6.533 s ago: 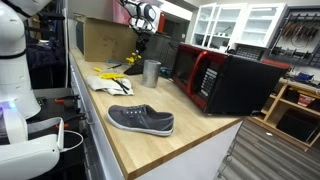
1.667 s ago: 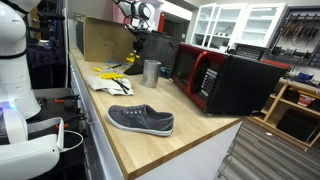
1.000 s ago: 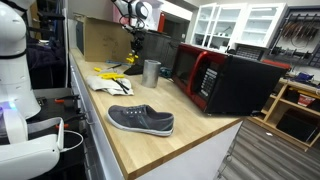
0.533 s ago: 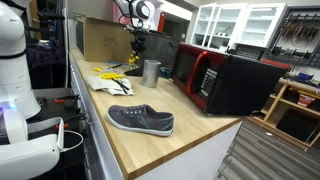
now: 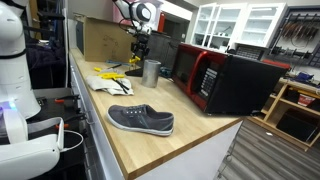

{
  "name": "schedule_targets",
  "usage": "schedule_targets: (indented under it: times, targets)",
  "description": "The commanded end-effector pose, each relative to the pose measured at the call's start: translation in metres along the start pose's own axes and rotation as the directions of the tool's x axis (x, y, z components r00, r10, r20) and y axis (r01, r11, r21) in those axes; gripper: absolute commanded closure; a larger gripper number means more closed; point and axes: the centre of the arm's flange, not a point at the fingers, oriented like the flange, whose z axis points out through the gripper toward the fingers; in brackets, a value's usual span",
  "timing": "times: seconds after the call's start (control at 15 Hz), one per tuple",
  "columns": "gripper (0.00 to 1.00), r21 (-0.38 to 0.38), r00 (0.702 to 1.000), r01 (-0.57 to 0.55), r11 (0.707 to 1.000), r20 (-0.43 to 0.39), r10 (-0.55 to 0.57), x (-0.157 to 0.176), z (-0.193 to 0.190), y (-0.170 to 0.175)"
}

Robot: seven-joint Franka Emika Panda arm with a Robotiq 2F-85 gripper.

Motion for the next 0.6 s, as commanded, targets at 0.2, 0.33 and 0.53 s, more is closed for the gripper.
schedule_targets:
  times: [0.2, 0.33, 0.53]
  targets:
    - [0.0, 0.054, 0.982, 0.185, 0.981, 0.037, -0.187, 0.015, -0.028, 0.027]
    - [0.0, 0.062, 0.953, 0.303, 0.951, -0.004, -0.303, 0.017, -0.036, 0.029]
    - [0.0, 0.054, 0.885, 0.465, 0.884, -0.022, -0.464, 0.019, -0.039, 0.032]
